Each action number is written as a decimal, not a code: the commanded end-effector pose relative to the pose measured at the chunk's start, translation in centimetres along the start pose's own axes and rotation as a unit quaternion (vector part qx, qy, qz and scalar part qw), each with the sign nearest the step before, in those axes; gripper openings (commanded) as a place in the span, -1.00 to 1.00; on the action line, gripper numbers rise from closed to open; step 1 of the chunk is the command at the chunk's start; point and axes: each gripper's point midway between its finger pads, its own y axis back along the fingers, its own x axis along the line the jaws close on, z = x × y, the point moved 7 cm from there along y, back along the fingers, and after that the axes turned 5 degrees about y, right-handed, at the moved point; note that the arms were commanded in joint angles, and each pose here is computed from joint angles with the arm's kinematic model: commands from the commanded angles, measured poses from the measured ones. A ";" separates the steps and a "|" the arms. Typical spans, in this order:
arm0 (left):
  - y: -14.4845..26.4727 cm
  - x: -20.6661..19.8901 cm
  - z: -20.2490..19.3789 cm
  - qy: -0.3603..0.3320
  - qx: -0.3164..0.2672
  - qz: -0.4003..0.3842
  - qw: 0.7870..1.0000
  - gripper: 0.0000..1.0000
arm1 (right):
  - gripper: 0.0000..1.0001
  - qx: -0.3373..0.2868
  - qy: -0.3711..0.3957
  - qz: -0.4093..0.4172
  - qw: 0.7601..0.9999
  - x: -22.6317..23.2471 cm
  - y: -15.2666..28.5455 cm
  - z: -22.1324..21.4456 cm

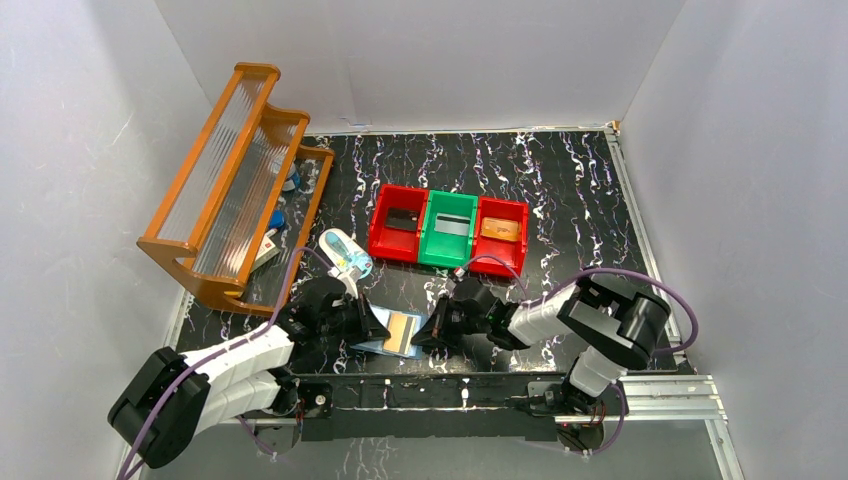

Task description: Take the credit cards out of the card holder

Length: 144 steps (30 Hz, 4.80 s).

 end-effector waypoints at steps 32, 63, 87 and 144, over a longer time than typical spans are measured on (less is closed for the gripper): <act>1.4 -0.4 -1.6 0.020 0.011 -0.034 0.999 -1.00 | -0.98 -0.032 0.075 -0.214 0.973 -3.3 0.5 1.5; 0.8 -1.0 -1.0 0.044 -0.007 -0.056 0.997 -0.60 | -1.00 -0.005 0.063 -0.180 0.982 -3.7 -0.5 0.7; 0.7 -0.6 -0.9 0.043 0.004 -0.017 0.999 -0.55 | -1.00 -0.007 0.060 -0.174 0.983 -3.4 -0.5 0.8; 1.4 -3.5 1.5 0.135 -0.116 -0.156 0.972 -0.67 | -1.00 0.015 0.067 -0.094 0.993 -1.9 -0.6 -0.9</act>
